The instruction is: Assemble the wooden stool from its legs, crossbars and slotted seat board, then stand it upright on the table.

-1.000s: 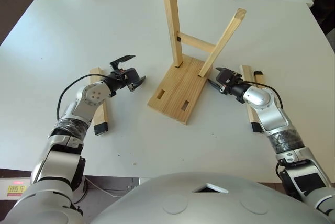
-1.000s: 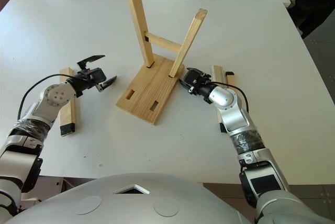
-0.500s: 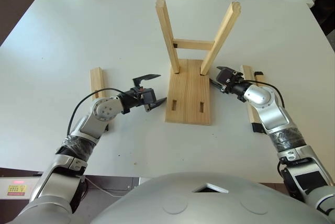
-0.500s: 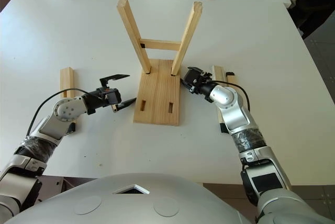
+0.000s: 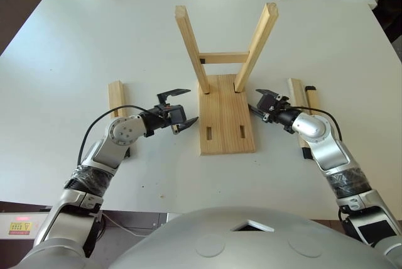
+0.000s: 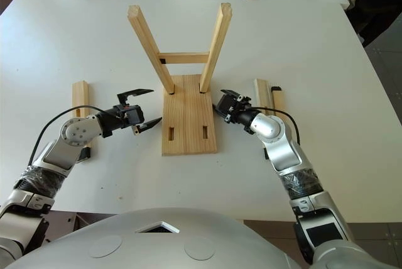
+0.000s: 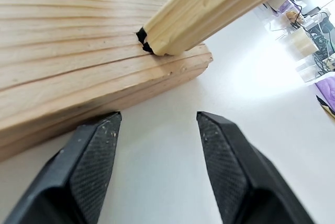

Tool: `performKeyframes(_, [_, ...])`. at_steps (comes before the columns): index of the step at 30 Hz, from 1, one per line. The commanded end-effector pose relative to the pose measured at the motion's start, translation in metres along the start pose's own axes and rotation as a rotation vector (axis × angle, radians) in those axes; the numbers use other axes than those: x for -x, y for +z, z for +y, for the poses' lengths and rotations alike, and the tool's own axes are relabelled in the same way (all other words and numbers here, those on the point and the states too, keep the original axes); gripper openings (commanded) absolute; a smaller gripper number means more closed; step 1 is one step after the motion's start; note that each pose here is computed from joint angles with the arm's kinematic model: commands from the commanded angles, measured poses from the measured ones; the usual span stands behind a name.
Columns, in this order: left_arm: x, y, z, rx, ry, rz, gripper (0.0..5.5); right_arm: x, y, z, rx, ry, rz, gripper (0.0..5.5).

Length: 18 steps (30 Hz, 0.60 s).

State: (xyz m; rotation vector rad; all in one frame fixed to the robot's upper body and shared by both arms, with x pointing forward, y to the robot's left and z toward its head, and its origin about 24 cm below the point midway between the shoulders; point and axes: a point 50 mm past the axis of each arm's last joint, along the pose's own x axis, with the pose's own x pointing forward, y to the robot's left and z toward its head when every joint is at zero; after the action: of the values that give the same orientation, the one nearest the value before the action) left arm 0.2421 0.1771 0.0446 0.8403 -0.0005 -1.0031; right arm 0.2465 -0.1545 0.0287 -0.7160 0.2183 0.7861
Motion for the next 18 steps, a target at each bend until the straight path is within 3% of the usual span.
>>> performKeyframes(1, [-0.002, 0.006, -0.003, 0.001, -0.006, -0.026, 4.58, -0.001, 0.006, 0.019, -0.014, 0.079, -0.018, 2.68])
performKeyframes(9, [0.0, 0.011, -0.01, 0.011, -0.019, -0.034, 4.58, 0.001, 0.005, 0.016, -0.006, 0.069, -0.005, 2.68])
performKeyframes(18, [0.006, 0.001, 0.004, 0.023, 0.049, 0.02, 4.58, 0.008, 0.003, 0.02, -0.026, 0.075, 0.011, 2.68])
